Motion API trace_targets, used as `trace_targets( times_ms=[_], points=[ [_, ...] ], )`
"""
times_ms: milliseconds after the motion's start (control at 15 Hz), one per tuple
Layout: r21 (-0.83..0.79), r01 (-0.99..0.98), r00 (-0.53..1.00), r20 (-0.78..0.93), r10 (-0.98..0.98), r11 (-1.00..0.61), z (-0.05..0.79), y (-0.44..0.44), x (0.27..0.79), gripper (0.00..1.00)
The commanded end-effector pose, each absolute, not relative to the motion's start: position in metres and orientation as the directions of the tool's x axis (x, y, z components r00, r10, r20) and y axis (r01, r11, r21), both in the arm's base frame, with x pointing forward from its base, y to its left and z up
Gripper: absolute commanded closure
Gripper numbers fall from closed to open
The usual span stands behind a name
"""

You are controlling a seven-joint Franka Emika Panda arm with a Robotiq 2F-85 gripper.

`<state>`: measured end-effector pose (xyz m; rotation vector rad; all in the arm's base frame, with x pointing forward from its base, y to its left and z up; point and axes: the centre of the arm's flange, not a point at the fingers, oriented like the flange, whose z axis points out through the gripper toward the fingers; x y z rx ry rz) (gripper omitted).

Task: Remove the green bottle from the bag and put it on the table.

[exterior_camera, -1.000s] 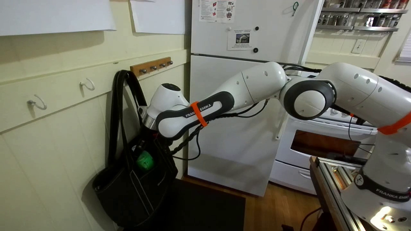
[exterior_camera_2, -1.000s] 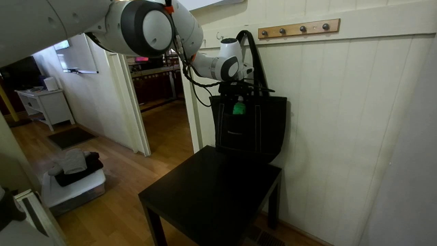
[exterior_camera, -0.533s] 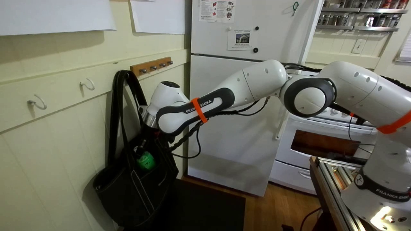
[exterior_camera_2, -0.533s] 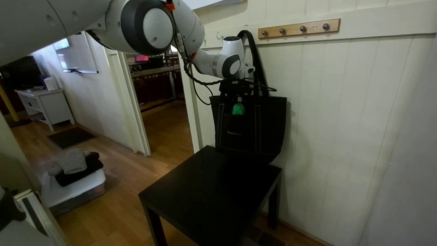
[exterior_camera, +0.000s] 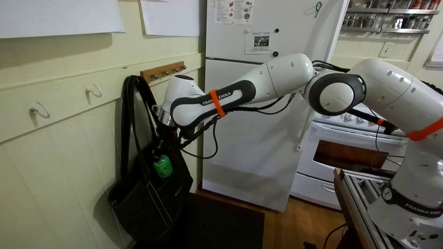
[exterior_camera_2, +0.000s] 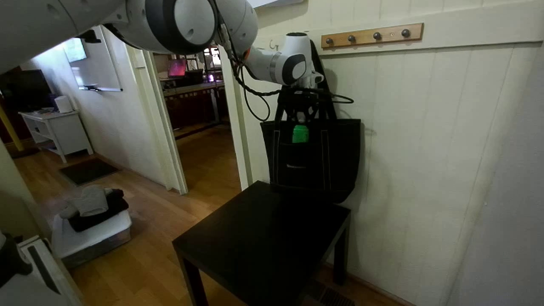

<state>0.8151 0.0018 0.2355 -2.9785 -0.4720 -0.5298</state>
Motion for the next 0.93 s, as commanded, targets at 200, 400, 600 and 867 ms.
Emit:
trace_targets(
  times_ms=[200,400,600,867],
  points=[
    [-0.039,0.336,0.902,0.301,0.310,-0.941,0.265,0.001,0.786,0.82],
    [-0.030,0.332,0.904,0.296,0.309,-0.943,0.272,0.002,0.783,0.82],
    [-0.039,0.327,0.912,0.274,0.305,-0.944,0.270,0.002,0.780,0.82],
    [-0.037,0.318,0.908,0.298,0.294,-0.947,0.280,0.001,0.771,0.82]
  ],
)
